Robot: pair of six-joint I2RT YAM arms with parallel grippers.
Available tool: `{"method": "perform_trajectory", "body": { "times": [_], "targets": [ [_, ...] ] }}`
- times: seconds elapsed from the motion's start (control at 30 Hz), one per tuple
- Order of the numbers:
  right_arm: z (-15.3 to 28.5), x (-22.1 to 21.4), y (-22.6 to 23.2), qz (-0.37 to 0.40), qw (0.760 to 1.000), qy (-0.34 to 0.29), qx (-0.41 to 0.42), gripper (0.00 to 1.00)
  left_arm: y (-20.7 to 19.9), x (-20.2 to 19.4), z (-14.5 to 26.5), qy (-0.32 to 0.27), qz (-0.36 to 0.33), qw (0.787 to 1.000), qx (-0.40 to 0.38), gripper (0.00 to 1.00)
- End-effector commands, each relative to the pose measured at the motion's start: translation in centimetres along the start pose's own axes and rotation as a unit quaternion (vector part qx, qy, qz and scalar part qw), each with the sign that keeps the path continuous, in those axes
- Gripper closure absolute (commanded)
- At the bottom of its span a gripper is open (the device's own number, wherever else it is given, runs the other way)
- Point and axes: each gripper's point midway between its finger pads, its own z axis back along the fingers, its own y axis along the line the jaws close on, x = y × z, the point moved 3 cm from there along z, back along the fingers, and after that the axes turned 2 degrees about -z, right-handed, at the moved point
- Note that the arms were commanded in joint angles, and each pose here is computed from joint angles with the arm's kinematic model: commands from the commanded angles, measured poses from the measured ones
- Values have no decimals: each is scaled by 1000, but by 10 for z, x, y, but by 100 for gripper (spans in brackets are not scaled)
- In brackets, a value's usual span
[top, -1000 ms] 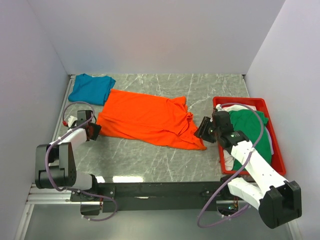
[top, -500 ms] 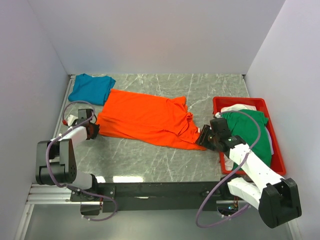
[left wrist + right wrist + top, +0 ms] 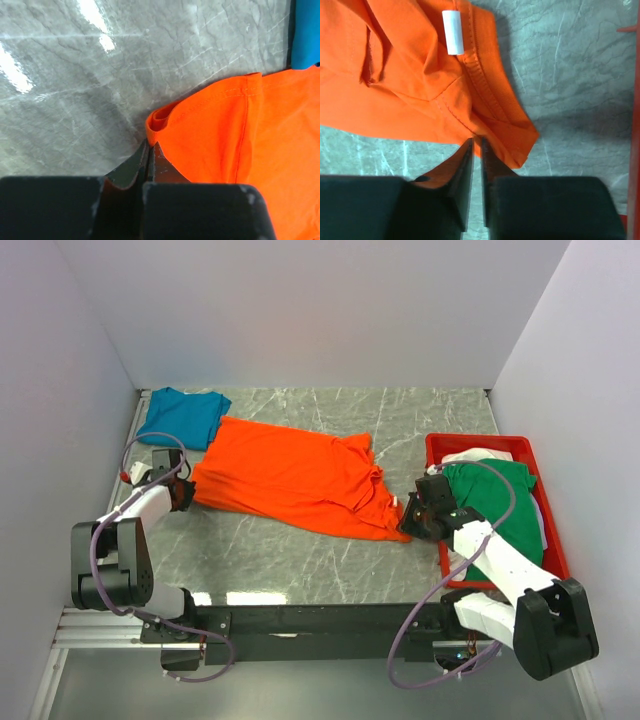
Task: Fold and stack the t-shirts
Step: Fold the tshirt
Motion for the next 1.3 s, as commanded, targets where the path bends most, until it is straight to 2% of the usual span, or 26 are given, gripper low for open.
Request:
{"method": "perform_trajectory", "body": {
  "times": [0.0,0.07,0.13,0.27,0.3,0.33,0.47,0.57,0.67,0.7,0.9,1.03,1.1,1.27],
  "targets": [
    [3,13,8,11,1000,-24,7,89,-6,20,8,-31,-3,1000,0,99],
    [6,13,9,14,1000,-25,11,97,-3,25,12,-37,-3,999,6,99],
    [10,14,10,15,999,-27,14,100,0,29,15,-40,-1,999,10,99],
    [15,14,10,14,999,-30,17,99,4,35,19,-45,4,999,7,99],
    [15,13,9,15,999,-29,18,93,5,35,19,-45,4,999,6,99],
    [15,11,12,16,999,-24,28,81,6,35,19,-45,5,999,5,99],
    [11,3,18,27,998,-10,49,58,8,30,17,-37,6,999,5,99],
    [7,-1,25,37,998,-8,51,53,8,30,17,-36,5,999,7,99],
    [2,-5,29,41,998,-1,49,53,9,30,16,-35,4,999,8,99],
    [-1,-8,29,43,998,1,45,53,9,30,16,-36,4,999,7,99],
    [-7,-9,18,37,999,-2,6,73,10,32,16,-37,2,999,9,99],
    [3,-3,14,37,999,-15,-10,97,11,32,16,-36,2,999,12,99],
    [10,4,16,38,999,-27,-11,100,12,33,17,-37,3,999,12,99],
    [32,17,16,43,997,-55,-23,100,17,34,20,-37,6,999,21,99]
  ]
}}
